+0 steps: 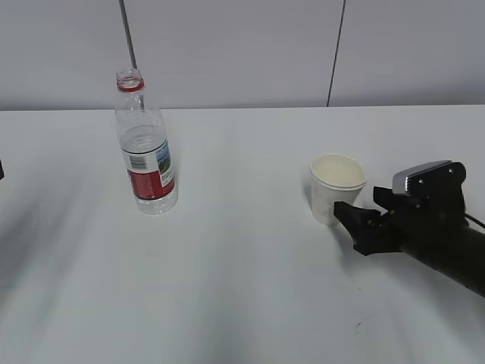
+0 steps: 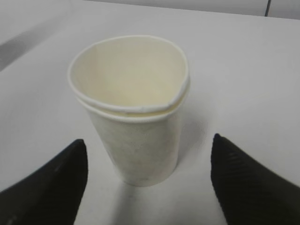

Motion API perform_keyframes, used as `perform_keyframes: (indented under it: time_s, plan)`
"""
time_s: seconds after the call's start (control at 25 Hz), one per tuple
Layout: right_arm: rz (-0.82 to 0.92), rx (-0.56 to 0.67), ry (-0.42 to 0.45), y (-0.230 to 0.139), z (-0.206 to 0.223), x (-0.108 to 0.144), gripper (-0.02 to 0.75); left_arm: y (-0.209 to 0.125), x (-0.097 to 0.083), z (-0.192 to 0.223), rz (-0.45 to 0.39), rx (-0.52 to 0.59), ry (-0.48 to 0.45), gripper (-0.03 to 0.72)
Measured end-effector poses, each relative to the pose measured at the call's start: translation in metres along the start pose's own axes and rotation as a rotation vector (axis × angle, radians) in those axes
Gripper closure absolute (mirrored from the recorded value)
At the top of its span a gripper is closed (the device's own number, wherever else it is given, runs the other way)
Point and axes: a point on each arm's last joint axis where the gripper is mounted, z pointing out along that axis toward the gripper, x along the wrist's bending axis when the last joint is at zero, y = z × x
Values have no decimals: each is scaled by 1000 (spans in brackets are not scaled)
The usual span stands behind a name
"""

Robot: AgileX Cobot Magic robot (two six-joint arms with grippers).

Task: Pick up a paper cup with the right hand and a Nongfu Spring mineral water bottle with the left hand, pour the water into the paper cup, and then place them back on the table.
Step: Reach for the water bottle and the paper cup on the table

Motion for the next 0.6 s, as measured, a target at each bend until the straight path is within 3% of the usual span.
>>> perform_keyframes:
  time_s: [0.6]
  plan:
    - [-26, -45, 61, 0, 39, -7, 125, 0, 0, 0, 1, -1, 0, 376]
